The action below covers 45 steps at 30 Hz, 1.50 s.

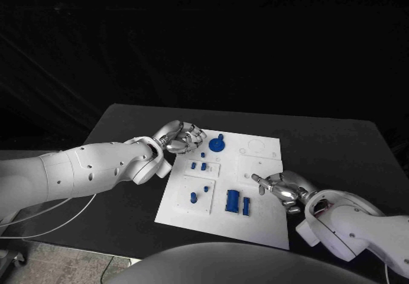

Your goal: Assemble the parts on the task board

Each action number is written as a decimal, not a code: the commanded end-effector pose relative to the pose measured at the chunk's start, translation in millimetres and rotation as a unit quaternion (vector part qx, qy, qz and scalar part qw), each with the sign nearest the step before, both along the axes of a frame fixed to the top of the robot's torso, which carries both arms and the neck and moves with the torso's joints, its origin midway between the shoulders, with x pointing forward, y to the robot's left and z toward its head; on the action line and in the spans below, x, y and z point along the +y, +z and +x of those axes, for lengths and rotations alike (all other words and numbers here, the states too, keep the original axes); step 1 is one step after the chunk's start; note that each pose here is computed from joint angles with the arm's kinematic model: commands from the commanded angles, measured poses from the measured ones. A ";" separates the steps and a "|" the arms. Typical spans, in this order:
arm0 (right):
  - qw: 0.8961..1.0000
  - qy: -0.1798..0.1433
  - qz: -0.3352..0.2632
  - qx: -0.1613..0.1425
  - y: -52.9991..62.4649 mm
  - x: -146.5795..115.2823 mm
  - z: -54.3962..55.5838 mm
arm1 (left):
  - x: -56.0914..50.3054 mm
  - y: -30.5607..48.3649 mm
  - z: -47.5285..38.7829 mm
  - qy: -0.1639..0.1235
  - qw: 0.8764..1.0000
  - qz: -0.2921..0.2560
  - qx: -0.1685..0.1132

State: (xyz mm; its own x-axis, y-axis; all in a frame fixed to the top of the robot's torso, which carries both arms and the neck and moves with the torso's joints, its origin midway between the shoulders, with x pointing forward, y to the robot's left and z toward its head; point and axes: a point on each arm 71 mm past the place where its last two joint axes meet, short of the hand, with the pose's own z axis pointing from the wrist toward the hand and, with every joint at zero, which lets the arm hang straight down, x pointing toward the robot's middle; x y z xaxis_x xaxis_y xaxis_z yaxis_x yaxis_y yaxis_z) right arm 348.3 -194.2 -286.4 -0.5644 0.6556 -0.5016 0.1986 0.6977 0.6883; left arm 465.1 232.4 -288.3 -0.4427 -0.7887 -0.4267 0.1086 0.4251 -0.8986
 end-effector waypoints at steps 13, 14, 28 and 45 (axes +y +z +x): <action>0.935 0.003 0.352 -0.046 26.3 -6.9 44.3 | 1.0 24.1 -13.6 0.012 0.991 -0.104 -0.088; 0.931 0.006 0.363 -0.042 25.9 -6.6 46.0 | 0.4 24.4 -14.3 0.009 0.990 -0.112 -0.085; 0.933 -0.005 0.356 -0.059 19.2 -17.6 58.8 | -4.6 19.9 -13.0 0.007 0.990 -0.132 -0.048; 0.911 -0.142 0.356 -0.153 45.5 -5.7 95.4 | -31.8 53.6 -3.6 0.173 0.963 -0.207 -0.019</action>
